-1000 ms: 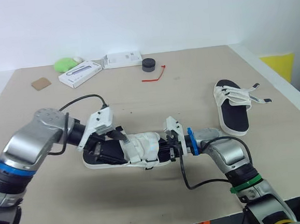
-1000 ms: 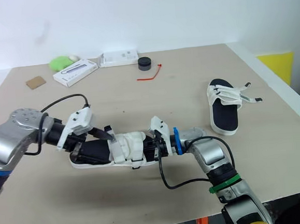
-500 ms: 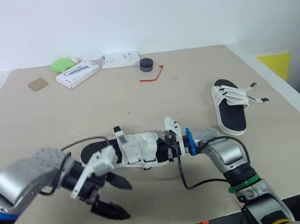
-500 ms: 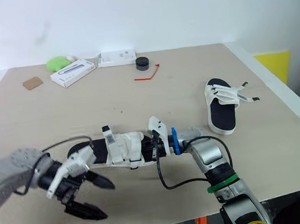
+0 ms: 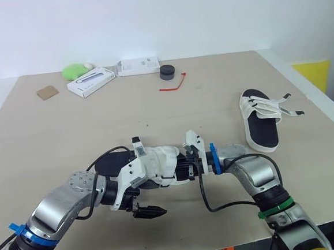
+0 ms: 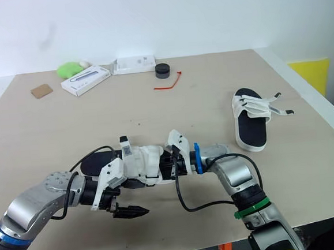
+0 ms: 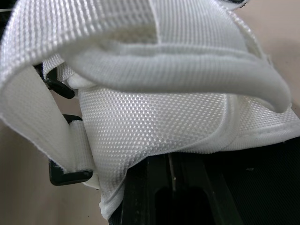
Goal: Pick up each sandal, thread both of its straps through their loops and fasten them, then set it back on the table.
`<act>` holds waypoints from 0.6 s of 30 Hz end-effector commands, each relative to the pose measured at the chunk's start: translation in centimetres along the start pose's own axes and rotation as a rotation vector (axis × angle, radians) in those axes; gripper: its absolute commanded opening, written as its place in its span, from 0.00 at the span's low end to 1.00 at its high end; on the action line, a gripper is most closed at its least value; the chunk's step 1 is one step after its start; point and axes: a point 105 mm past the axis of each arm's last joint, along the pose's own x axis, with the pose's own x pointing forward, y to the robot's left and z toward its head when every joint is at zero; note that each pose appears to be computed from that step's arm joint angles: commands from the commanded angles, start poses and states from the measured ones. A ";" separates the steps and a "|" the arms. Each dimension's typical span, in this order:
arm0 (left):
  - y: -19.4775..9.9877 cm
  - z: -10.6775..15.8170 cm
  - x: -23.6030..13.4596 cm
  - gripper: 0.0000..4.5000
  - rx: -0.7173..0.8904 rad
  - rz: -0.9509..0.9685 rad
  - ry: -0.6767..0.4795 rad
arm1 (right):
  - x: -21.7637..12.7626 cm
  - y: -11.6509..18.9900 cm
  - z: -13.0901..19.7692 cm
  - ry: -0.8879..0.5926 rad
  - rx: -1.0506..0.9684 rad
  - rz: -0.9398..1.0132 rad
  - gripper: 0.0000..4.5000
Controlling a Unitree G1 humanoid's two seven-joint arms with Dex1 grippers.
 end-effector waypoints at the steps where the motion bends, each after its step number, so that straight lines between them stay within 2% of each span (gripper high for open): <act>1: 1.1 0.8 -0.1 0.94 0.035 0.057 -0.027 | 0.8 1.1 -6.0 0.156 0.189 0.019 0.00; 7: 1.8 1.9 1.0 0.94 -0.014 0.054 -0.083 | 1.0 1.0 -5.8 0.152 0.185 0.019 0.00; 13: 1.3 3.5 1.8 0.94 -0.070 -0.043 -0.143 | 1.0 1.1 -5.9 0.152 0.185 0.019 0.00; 18: 1.4 4.2 1.9 0.94 -0.083 -0.049 -0.161 | 0.9 1.0 -5.9 0.152 0.185 0.015 0.00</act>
